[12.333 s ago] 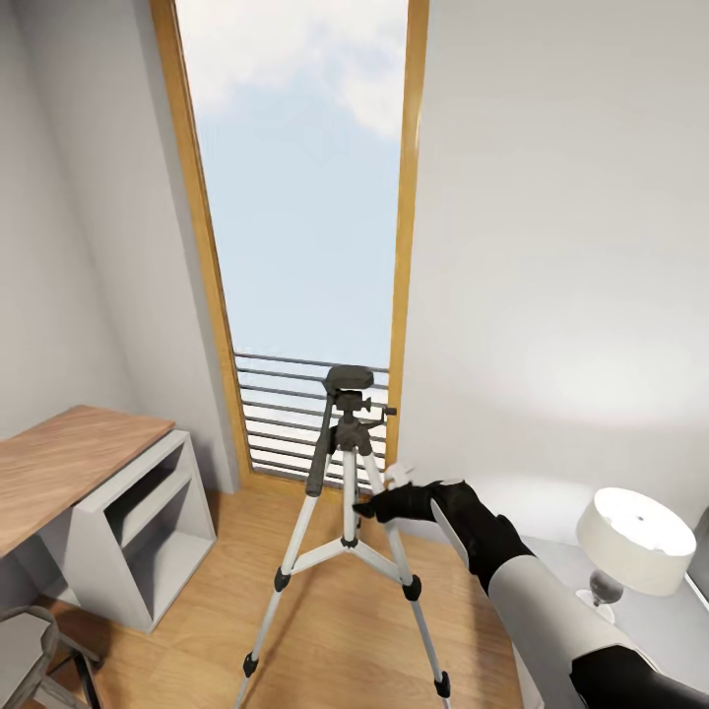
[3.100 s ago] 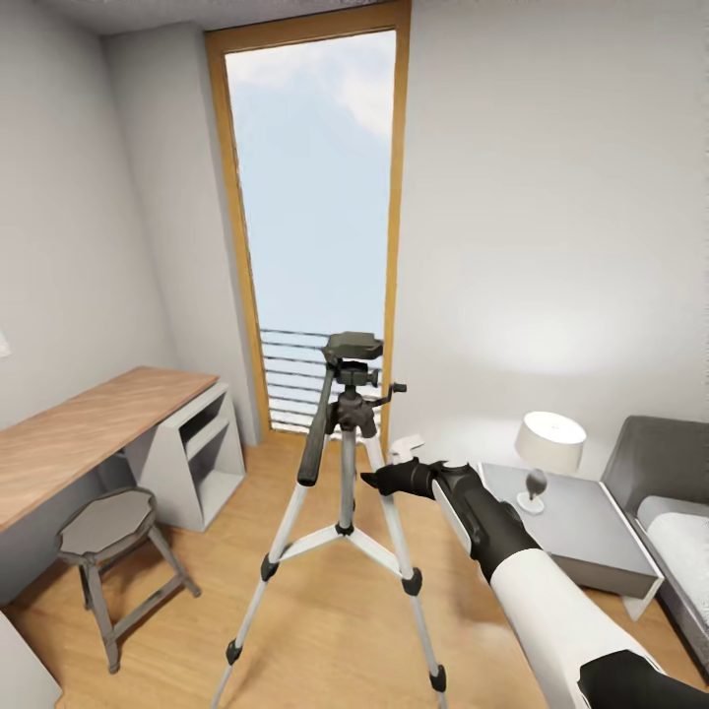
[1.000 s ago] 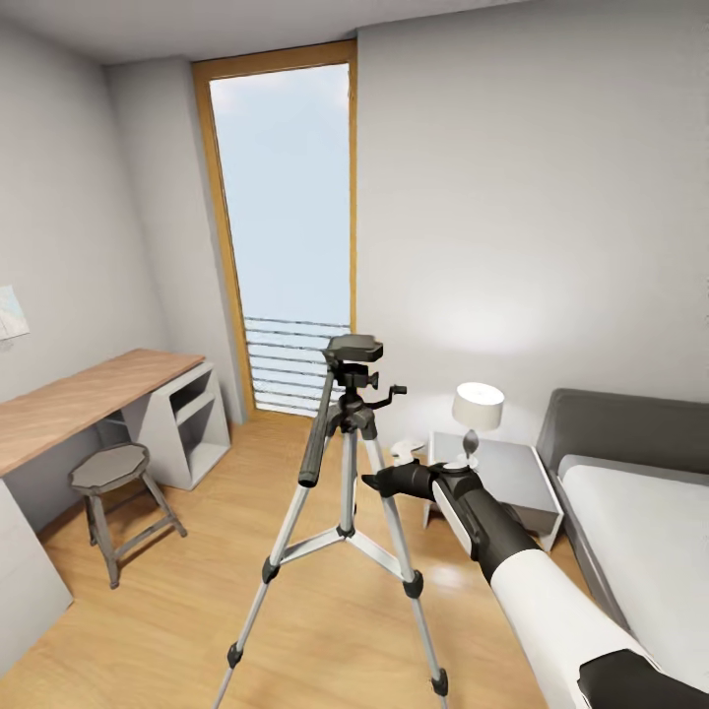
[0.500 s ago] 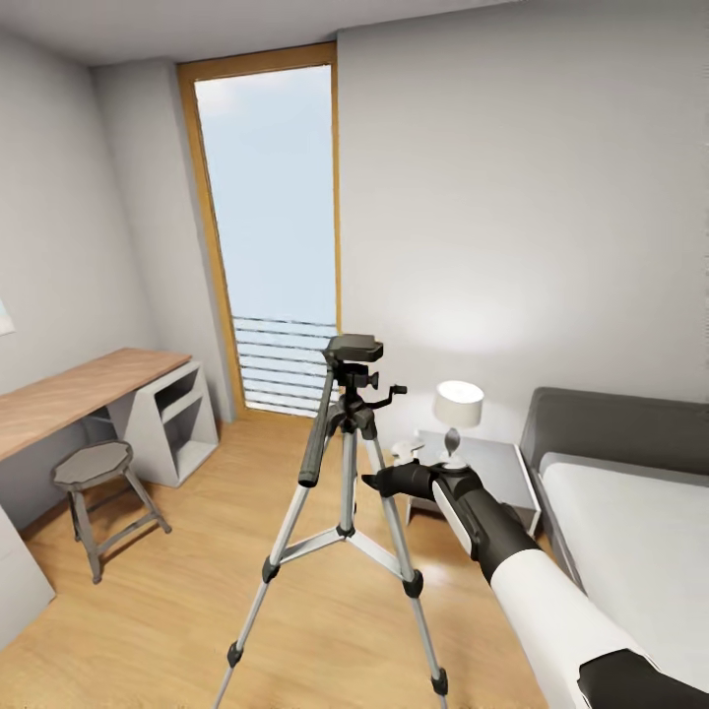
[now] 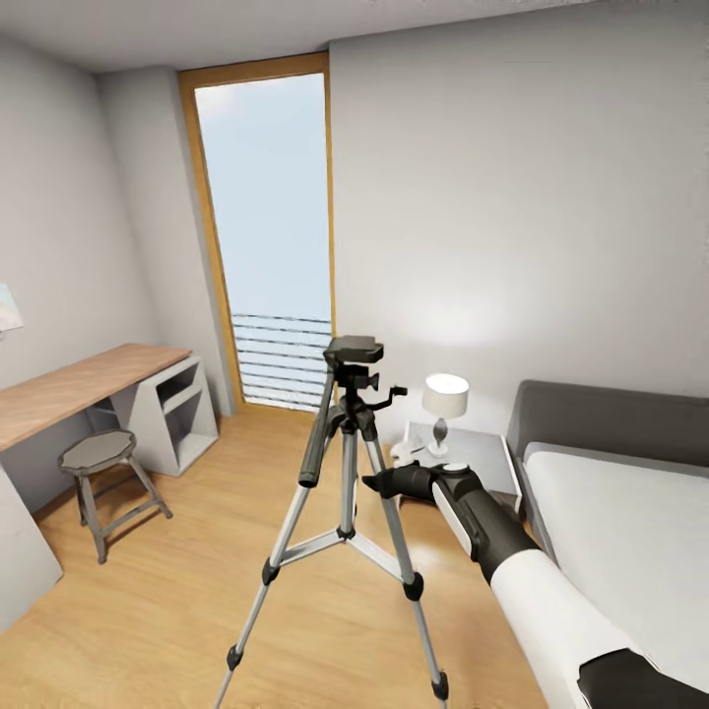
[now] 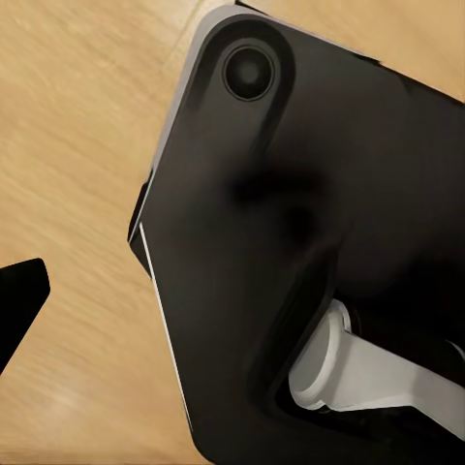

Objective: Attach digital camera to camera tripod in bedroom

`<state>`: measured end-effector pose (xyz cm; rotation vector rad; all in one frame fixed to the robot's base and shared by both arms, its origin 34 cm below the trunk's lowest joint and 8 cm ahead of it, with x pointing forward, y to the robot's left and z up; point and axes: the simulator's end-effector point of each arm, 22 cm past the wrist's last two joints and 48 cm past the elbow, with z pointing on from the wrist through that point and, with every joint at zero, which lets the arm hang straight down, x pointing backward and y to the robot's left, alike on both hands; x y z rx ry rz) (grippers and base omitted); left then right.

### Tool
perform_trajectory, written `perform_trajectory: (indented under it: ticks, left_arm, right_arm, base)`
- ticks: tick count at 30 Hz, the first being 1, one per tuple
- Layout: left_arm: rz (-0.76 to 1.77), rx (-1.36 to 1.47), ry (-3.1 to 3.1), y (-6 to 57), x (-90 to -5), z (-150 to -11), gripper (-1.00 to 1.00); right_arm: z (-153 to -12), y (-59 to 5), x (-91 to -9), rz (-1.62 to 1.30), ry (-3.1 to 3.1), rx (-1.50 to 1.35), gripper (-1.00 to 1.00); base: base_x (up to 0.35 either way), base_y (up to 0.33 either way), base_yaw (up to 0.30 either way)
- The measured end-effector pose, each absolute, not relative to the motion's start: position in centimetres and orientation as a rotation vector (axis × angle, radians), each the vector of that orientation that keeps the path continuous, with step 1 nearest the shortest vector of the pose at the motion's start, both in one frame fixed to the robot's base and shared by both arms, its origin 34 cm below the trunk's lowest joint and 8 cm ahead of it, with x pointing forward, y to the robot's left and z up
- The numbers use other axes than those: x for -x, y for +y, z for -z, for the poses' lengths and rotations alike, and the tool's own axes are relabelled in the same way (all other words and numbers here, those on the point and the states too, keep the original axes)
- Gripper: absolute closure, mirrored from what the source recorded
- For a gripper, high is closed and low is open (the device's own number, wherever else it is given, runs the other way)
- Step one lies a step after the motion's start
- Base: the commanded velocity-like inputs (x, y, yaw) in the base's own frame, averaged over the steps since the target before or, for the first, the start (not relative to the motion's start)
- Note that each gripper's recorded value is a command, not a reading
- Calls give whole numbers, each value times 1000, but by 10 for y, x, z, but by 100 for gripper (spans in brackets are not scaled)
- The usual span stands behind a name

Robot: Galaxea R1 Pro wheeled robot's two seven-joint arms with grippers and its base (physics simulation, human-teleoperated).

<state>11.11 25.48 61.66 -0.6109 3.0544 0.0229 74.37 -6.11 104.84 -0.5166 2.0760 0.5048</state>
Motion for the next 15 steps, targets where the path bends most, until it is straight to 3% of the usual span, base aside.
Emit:
perform_trajectory:
  ticks: [15]
  left_arm:
    - [-25,614,3053,255,-111,-617,-100]
  right_arm:
    - [-1041,-63,-742,-503,2093,515,100]
  base:
    - [-22,-3,0]
